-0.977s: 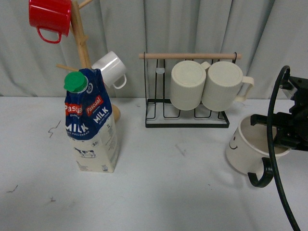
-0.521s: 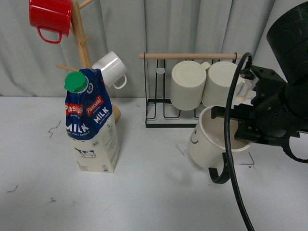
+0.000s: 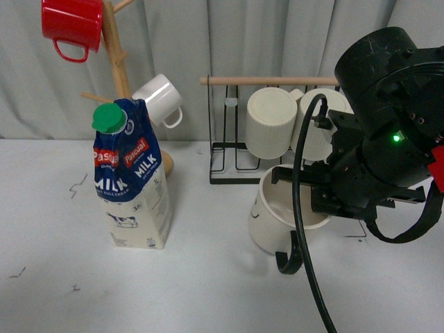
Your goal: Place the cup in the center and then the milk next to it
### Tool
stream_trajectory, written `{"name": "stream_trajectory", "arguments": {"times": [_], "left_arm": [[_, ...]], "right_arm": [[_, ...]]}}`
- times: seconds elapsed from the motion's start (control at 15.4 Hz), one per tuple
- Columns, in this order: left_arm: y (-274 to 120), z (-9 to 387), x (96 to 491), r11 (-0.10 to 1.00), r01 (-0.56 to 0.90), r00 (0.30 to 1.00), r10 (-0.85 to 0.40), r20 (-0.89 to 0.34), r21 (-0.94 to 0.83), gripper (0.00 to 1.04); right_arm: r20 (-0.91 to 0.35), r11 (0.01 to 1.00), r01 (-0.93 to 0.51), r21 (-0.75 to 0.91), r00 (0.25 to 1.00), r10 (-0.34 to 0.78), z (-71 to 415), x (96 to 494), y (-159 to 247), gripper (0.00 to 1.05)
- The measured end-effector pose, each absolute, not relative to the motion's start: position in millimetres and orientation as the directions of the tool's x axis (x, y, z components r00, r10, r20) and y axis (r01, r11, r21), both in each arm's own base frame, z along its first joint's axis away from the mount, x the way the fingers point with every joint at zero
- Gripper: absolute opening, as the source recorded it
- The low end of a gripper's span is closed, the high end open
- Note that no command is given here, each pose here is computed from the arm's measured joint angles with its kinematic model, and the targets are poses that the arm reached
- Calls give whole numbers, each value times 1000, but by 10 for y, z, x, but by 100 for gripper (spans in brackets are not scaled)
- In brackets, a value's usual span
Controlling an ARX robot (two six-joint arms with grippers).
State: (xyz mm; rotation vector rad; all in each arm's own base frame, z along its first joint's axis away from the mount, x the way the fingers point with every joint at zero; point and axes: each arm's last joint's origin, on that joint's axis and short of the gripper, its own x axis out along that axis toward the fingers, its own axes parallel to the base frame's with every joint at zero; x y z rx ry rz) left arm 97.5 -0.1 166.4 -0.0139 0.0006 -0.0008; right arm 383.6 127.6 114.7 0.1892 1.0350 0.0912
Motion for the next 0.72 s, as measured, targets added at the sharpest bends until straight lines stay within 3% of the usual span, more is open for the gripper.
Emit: {"name": "stream_trajectory", "arguments": {"times": [0.13,0.52,0.65,0.72], "left_arm": [[-1,1664,975,1000,1,1000,-1,-1,-14,98],[-1,1664,975,1000,1,1000,-1,0,-14,98],[-1,1664,975,1000,1,1000,-1,-1,-14,98],[-1,1664,975,1000,1,1000,-1,-1,-14,98]], "right_arm": [[-856,982,20,188,494,154,1090,3837,1303,4],[-832,980,17,197,532,158,1157,3828,1294,71],[-775,976,-13,217,606,180,1419,3742,1259,93],[-701,978,-27,206,694,167,1628,3677,1225,100]]}}
